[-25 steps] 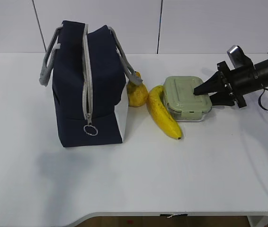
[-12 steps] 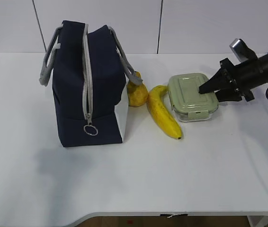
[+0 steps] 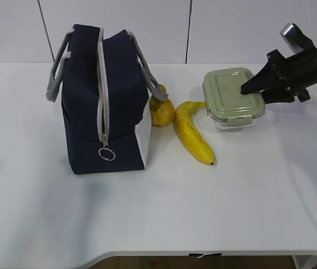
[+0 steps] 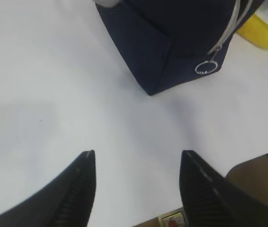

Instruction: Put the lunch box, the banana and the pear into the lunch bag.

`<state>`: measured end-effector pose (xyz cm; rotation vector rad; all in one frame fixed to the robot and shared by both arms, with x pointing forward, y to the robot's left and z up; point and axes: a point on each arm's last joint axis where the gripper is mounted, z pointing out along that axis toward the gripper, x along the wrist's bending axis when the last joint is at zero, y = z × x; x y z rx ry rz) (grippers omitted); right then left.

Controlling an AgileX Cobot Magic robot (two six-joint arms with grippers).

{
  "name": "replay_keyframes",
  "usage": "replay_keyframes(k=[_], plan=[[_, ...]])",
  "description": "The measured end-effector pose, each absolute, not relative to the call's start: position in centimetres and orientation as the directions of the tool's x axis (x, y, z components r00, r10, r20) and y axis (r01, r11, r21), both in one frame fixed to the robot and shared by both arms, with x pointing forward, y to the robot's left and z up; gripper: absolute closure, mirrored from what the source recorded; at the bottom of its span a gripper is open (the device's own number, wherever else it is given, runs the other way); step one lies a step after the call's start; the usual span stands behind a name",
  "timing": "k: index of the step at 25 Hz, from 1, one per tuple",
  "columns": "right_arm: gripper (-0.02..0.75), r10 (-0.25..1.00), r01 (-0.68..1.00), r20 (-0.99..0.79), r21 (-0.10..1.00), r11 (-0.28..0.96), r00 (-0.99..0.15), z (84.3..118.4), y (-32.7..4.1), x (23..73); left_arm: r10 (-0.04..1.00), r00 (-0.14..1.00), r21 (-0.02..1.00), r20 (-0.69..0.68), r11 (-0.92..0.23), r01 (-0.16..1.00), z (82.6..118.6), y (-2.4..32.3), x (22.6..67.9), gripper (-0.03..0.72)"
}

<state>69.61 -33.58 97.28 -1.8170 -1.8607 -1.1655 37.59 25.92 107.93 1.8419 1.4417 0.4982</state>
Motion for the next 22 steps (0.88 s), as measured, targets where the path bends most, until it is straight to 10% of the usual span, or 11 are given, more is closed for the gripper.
replay_keyframes(k=[22], plan=[[0.389, 0.729, 0.899, 0.649, 0.425, -0.108, -0.219, 102.8, -33.4, 68.1, 0.901, 0.251, 0.655, -0.354, 0.047, 0.754, 112.3, 21.9, 51.8, 0.258]])
